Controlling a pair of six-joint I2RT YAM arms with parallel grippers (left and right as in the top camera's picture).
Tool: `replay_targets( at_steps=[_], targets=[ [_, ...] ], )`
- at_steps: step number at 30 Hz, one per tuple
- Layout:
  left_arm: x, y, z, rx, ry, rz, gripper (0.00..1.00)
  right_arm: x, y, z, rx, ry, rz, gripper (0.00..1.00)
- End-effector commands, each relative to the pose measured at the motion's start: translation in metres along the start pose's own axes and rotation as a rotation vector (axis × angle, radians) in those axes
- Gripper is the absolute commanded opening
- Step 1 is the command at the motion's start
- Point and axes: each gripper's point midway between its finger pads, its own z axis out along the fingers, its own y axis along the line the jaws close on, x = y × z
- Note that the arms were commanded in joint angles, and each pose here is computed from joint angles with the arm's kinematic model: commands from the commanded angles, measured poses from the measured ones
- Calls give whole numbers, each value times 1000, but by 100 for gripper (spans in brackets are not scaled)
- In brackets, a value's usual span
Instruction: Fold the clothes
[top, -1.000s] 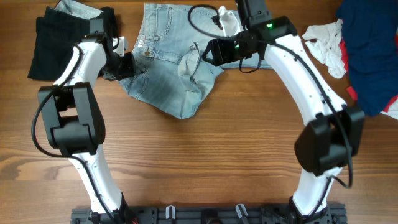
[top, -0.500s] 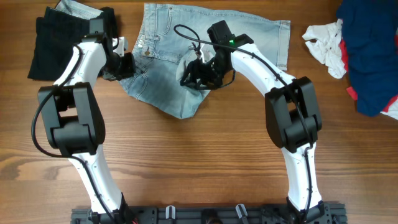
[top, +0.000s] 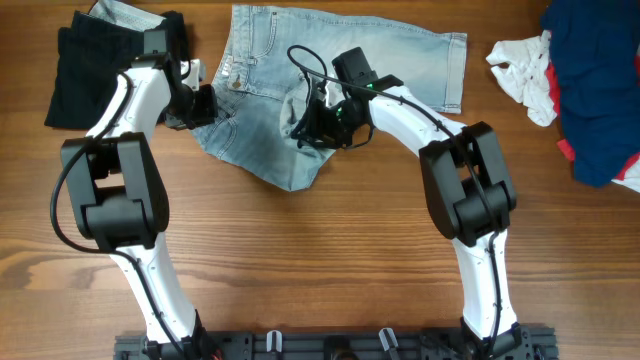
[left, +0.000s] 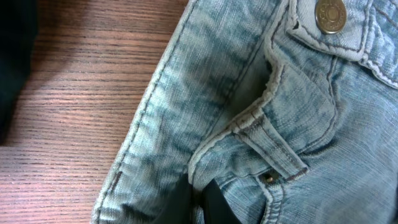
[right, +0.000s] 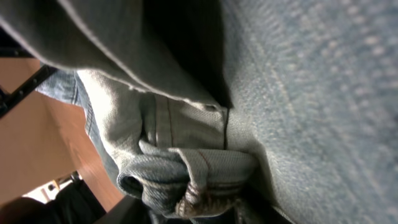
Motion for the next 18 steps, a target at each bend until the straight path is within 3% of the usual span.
replay_targets(
  at_steps=[1, 5, 12, 18],
  targets=[
    [3, 0, 4, 5, 12, -16, 4, 2, 5, 2, 10, -14, -11, 24],
    [2, 0, 4, 5, 11, -16, 4, -8, 3, -9, 1, -43, -30, 4],
    [2, 0, 4, 5, 11, -16, 4, -34, -15, -92, 129, -197, -86, 4],
    [3, 0, 4, 5, 12, -16, 4, -8, -43, -178, 328, -219, -68, 4]
  ],
)
